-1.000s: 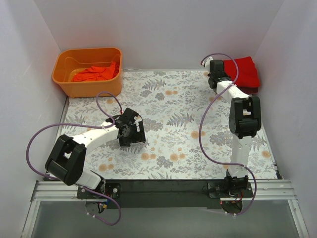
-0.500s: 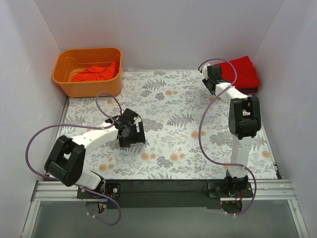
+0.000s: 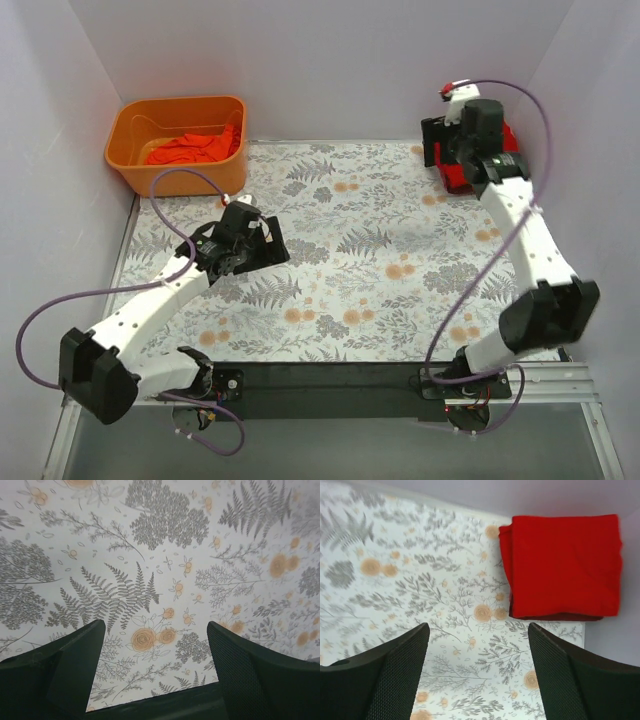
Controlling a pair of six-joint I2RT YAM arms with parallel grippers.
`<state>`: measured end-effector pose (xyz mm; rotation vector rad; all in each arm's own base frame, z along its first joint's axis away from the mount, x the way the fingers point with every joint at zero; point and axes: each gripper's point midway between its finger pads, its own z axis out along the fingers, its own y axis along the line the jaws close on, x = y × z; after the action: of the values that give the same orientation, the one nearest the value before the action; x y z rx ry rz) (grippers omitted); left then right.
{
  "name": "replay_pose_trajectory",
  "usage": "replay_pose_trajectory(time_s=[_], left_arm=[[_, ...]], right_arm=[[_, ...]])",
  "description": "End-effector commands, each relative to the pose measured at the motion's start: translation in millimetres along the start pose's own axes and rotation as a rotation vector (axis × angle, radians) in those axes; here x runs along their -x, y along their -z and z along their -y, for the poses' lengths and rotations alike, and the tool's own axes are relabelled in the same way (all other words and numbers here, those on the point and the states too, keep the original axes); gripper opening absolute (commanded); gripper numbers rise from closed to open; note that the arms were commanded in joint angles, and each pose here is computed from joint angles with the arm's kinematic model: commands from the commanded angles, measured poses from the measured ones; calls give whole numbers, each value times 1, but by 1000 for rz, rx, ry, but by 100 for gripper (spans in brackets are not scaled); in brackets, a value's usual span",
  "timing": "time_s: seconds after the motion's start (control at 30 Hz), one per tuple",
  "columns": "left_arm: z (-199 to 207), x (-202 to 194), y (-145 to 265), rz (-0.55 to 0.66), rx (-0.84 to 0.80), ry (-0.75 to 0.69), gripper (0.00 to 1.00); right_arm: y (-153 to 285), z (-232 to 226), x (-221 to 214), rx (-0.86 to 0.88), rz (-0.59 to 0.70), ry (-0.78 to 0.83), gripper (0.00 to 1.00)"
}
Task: Fold and stack the t-shirts
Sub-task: Reset both grippers
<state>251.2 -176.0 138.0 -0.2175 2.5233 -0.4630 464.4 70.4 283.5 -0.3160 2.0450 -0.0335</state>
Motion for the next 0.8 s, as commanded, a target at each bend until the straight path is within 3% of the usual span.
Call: replay_pose_trajectory(time_s=[0.0,0.03,0.07,0.3,0.4,0.57,0.77], left_arm=[[-7,36,42,160,57,8,82],[-8,44,57,212,53,16,83],[-12,47,65,234,68,21,83],[-45,80,136,500,166,160,84],[-58,77,151,569,163,211,86],[-86,66,149,645,205,246,86],[-105,56,147,713,204,276,86]], right_arm=[[74,11,-9,-63,6,-154,88],[89,15,-10,-81,21,-157,89],[103,18,-12,-101,39,-184,98],[221,44,-39,-272,278,-226,99],[244,38,-62,-261,360,-248,98],[245,27,-99,-232,407,-246,98],[236,14,-113,-177,472,-244,98]])
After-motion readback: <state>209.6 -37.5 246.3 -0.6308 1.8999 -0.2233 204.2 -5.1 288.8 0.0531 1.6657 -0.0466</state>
